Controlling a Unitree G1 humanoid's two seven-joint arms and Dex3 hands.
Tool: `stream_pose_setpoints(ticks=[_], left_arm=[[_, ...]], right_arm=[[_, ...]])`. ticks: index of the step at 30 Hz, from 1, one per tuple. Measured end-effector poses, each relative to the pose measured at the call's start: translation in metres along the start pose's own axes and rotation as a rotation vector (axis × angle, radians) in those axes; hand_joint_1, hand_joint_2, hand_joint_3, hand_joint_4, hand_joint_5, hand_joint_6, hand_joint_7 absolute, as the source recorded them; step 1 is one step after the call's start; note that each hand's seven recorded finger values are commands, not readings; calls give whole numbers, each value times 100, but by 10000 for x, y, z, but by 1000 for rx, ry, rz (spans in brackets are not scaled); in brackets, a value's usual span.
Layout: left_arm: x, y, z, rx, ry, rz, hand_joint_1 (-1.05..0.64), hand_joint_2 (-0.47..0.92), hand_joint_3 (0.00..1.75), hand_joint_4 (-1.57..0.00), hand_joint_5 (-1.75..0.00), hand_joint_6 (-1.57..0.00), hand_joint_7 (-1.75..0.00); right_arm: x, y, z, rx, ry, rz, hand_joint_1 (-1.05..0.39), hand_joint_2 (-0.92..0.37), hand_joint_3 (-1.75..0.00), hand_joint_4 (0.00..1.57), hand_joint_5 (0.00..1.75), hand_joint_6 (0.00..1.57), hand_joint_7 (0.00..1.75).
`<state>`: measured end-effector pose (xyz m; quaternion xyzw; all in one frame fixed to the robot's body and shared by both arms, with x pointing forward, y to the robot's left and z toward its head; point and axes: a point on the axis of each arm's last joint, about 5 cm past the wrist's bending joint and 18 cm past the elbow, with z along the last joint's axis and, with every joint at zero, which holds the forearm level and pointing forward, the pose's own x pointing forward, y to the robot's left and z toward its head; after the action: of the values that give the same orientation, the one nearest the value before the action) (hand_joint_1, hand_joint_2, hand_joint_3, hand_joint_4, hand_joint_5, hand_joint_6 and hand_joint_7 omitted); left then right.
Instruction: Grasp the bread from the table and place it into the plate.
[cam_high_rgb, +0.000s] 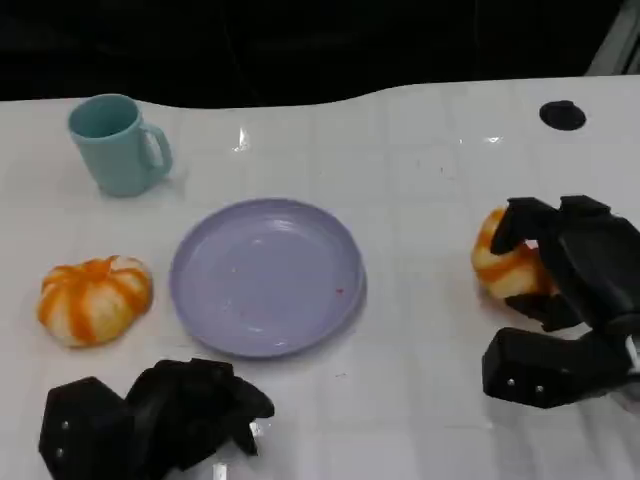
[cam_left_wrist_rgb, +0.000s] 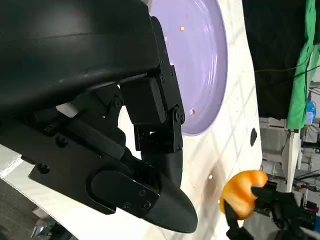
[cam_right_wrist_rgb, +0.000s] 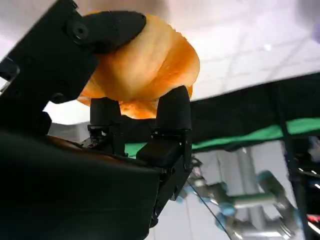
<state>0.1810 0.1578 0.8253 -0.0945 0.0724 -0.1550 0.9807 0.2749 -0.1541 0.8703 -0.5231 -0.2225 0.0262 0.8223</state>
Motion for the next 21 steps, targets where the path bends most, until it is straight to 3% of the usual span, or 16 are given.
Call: stream_pose_setpoints(ticks=[8,21], left_arm=[[3,-8,-4,-3,-2,0,-103,81,0,-92,-147,-149,-40],[-2,-7,-6,-2,-3,0,-104,81,0,-92,-149,-149,-39]], right_arm=[[132,-19,292,109,-124,-45,-2,-20,-144,101,175,86,163],[195,136,688,245,-191,-4,-8,-19,-151,99,175,83,164]])
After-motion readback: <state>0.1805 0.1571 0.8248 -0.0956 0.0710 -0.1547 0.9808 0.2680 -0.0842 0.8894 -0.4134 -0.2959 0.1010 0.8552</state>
